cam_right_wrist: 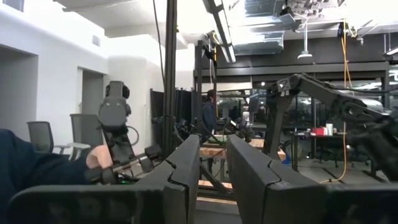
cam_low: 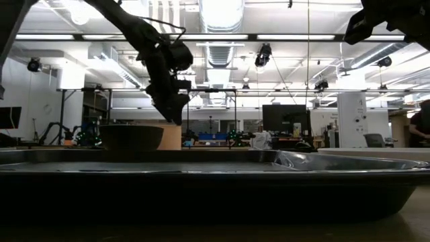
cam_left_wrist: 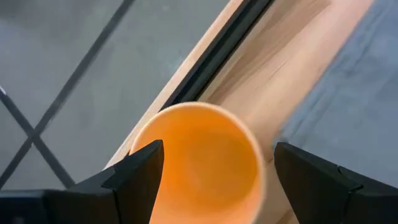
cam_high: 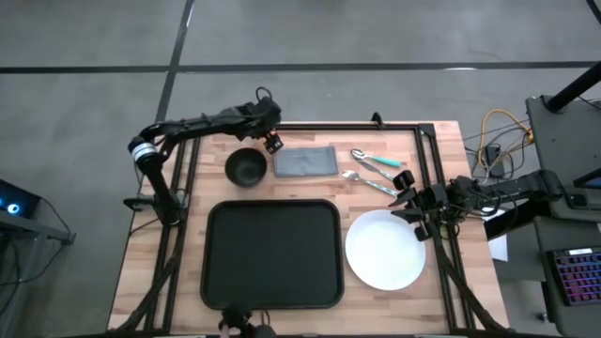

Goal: Set up tray
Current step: Put the light orange mug on the black tray

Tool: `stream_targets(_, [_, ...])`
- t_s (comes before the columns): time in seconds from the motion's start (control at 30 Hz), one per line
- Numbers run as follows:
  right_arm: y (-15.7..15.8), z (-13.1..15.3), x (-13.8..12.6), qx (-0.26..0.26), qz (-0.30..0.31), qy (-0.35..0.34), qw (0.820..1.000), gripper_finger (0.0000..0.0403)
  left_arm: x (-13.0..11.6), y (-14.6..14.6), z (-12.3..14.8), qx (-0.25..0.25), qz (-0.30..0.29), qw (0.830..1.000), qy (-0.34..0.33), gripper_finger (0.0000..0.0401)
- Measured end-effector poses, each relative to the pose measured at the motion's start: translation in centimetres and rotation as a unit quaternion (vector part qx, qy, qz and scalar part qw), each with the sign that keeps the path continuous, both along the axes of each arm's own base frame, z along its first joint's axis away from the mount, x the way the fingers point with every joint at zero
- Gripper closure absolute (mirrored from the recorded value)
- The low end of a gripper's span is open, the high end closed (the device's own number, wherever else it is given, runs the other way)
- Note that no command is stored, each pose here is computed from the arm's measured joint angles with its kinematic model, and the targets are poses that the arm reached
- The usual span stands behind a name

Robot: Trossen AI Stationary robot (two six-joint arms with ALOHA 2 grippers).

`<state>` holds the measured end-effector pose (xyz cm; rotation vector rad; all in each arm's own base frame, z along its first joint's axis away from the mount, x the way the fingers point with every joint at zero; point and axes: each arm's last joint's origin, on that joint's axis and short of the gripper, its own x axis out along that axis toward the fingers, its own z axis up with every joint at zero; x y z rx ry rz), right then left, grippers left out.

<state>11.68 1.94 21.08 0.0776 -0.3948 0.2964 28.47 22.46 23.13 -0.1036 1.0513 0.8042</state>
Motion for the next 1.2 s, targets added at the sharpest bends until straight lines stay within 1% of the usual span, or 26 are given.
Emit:
stream_targets(0.13, [0.0, 0.0, 0.0, 0.000, 0.000, 0.000, 1.000, 0.0324, -0.2, 0.7, -0.8, -0.008, 0.012, 1.000, 0.006, 0.0118])
stream_targets(0.33, [0.0, 0.0, 0.0, 0.000, 0.000, 0.000, 1.000, 0.0321, -0.3, 0.5, -1.4, -0.014, 0.012, 1.000, 0.014, 0.0118])
stream_targets(0.4, [0.0, 0.0, 0.0, 0.000, 0.000, 0.000, 1.000, 0.0323, -0.4, 0.4, -1.6, -0.017, 0.012, 1.000, 0.018, 0.0125])
stream_targets(0.5, [0.0, 0.0, 0.0, 0.000, 0.000, 0.000, 1.000, 0.0327, -0.6, 0.4, -1.7, -0.022, 0.012, 0.999, 0.024, 0.0158])
stream_targets(0.57, [0.0, 0.0, 0.0, 0.000, 0.000, 0.000, 1.000, 0.0330, -0.5, 0.4, -1.7, -0.023, 0.011, 0.999, 0.023, 0.0194])
stream_targets(0.63, [0.0, 0.0, 0.0, 0.000, 0.000, 0.000, 1.000, 0.0333, -0.5, 0.3, -1.7, -0.023, 0.010, 0.999, 0.023, 0.0240])
stream_targets(0.7, [0.0, 0.0, 0.0, 0.000, 0.000, 0.000, 1.000, 0.0334, -0.5, 0.3, -1.7, -0.023, 0.007, 0.999, 0.024, 0.0295])
stream_targets(0.77, [0.0, 0.0, 0.0, 0.000, 0.000, 0.000, 1.000, 0.0334, -0.6, 0.3, -1.8, -0.022, -0.006, 0.999, 0.034, 0.0357])
stream_targets(0.8, [0.0, 0.0, 0.0, 0.000, 0.000, 0.000, 1.000, 0.0334, -0.6, 0.3, -1.8, -0.021, -0.014, 0.999, 0.039, 0.0378])
stream_targets(0.83, [0.0, 0.0, 0.0, 0.000, 0.000, 0.000, 1.000, 0.0333, -0.6, 0.3, -1.8, -0.022, -0.019, 0.999, 0.042, 0.0387])
stream_targets(0.93, [0.0, 0.0, 0.0, 0.000, 0.000, 0.000, 1.000, 0.0329, -0.6, 0.2, -1.6, -0.016, -0.031, 0.998, 0.048, 0.0396])
stream_targets(1.07, [0.0, 0.0, 0.0, 0.000, 0.000, 0.000, 1.000, 0.0324, -0.9, 0.0, -0.6, -0.005, -0.030, 0.999, 0.041, 0.0399])
stream_targets(1.2, [0.0, 0.0, 0.0, 0.000, 0.000, 0.000, 1.000, 0.0321, -1.3, -0.9, 0.8, 0.001, -0.037, 0.999, 0.032, 0.0400])
